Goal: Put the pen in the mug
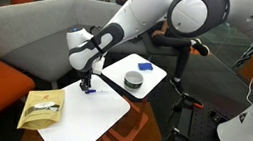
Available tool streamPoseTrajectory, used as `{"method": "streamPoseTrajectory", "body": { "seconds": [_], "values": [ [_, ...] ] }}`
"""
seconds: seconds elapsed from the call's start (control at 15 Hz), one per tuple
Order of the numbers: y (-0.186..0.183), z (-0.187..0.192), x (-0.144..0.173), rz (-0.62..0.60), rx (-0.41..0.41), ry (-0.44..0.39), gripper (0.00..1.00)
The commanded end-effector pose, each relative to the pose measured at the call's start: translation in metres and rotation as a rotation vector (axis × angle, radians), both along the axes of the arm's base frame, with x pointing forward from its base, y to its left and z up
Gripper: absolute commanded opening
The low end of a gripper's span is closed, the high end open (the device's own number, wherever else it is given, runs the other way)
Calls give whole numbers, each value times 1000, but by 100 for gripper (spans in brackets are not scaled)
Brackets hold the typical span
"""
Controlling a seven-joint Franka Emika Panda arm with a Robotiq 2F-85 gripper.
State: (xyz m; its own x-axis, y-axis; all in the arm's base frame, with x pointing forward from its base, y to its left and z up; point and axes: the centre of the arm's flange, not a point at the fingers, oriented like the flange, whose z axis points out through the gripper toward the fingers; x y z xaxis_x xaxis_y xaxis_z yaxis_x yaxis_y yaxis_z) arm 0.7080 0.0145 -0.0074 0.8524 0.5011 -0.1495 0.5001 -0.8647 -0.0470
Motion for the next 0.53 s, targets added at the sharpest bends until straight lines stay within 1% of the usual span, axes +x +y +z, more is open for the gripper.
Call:
{"method": "streamPoseTrajectory", "body": {
  "seconds": [0.0, 0.2, 0.27, 0.33, 0.47],
  "values": [
    [0, -3, 13, 19, 16, 30, 23],
    [0, -2, 12, 18, 16, 25, 0],
    [0, -1, 12, 16, 14, 22, 0],
    [0, 1, 12, 13, 13, 19, 5],
    [-1, 7, 12, -43, 1, 16, 5]
  ]
}}
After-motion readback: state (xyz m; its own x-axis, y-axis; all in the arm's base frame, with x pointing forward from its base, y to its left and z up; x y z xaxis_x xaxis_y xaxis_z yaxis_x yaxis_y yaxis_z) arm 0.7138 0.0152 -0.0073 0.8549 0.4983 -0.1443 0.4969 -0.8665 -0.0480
